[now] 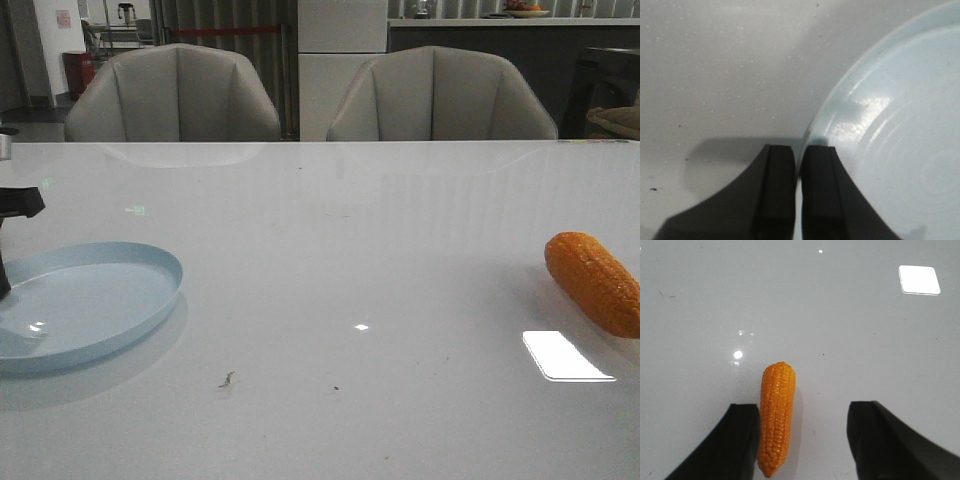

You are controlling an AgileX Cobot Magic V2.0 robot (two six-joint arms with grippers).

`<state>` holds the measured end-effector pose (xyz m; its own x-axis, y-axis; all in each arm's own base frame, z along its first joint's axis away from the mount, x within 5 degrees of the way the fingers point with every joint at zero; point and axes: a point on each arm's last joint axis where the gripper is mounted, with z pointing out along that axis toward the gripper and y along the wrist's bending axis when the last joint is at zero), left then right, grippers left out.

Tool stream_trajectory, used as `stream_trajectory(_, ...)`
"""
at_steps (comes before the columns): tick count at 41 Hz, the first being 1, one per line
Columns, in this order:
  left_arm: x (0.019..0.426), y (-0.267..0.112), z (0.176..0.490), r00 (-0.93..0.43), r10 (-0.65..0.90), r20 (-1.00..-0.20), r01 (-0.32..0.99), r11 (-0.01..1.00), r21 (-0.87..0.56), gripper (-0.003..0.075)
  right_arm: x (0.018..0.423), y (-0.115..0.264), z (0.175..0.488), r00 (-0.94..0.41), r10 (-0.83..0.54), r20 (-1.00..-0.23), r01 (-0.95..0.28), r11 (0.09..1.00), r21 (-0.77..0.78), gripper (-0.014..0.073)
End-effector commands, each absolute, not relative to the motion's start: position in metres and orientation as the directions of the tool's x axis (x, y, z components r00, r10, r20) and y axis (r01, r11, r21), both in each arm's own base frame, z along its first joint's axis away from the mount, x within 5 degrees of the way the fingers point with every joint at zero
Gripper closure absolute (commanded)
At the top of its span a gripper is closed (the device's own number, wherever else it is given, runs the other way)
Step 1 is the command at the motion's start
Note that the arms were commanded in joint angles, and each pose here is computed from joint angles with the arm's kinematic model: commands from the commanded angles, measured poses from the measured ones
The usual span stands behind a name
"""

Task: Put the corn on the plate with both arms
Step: 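Lower the left gripper and grasp the rim of the pale blue plate, then lift the plate with the left gripper and set it down mid-table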

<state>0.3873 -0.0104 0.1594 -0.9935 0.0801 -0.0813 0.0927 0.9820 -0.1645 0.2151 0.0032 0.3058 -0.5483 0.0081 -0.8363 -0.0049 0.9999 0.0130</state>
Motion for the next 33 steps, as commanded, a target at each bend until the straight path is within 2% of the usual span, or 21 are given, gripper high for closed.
stream_trajectory(1,0.395,-0.017,0.191,-0.985,0.024,-0.169,0.064,0.97,-0.233,0.0624,0.218,0.004,0.325,-0.458,0.004,-0.889,-0.009,1.0,0.009,0.0103)
stream_trajectory(8,0.411,-0.033,0.224,-0.971,-0.033,-0.237,0.057,0.929,-0.365,0.0624,0.217,0.003,0.323,-0.481,0.004,-0.877,-0.009,1.0,0.009,0.0103)
stream_trajectory(22,0.428,-0.093,0.29,-0.893,0.076,-0.443,0.256,0.897,-0.361,0.0624,0.216,0.003,0.322,-0.487,0.003,-0.873,-0.008,1.0,0.009,0.0103)
stream_trajectory(29,0.426,-0.132,0.3,-0.868,0.056,-0.493,0.276,0.88,-0.386,0.0624,0.216,0.003,0.322,-0.487,0.003,-0.873,-0.008,1.0,0.009,0.0103)
stream_trajectory(33,0.424,-0.151,0.292,-0.883,0.053,-0.466,0.267,0.873,-0.407,0.0624,0.216,0.003,0.322,-0.487,0.003,-0.873,-0.008,1.0,0.009,0.0103)
